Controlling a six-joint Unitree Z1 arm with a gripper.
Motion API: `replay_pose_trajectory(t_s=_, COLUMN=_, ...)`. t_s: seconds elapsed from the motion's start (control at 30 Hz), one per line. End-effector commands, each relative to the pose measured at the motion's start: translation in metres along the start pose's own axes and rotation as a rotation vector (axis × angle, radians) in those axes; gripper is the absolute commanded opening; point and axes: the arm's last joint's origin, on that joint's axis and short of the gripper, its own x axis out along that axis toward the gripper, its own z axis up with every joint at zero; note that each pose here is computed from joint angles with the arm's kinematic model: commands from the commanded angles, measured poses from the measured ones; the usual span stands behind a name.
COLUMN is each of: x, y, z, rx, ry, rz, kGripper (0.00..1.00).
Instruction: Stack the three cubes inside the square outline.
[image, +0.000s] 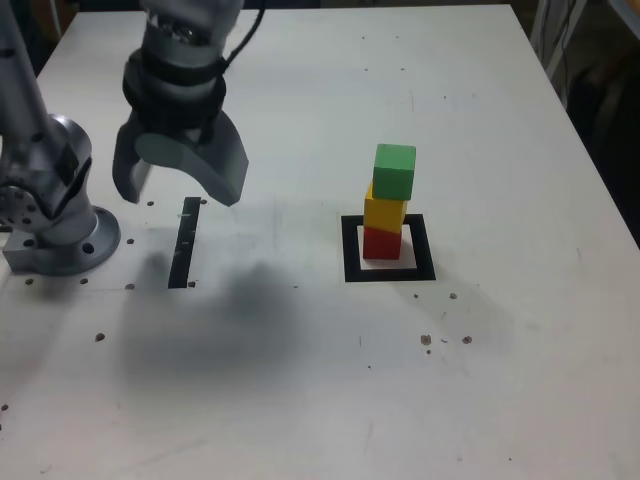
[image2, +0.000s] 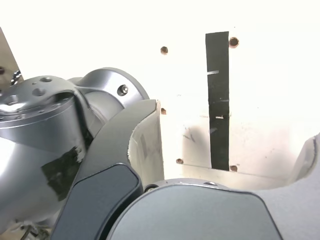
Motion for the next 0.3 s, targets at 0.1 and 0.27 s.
replay_pose_trajectory(t_s=0.1, x=-0.0005, y=-0.0013, z=0.0059, rx=-0.002, ry=0.011, rz=-0.023, kGripper=0.99)
replay_pose_trajectory(t_s=0.27, x=-0.0006, y=-0.0016, z=0.0054, rx=-0.002, ry=0.017, rz=-0.03, kGripper=0.99)
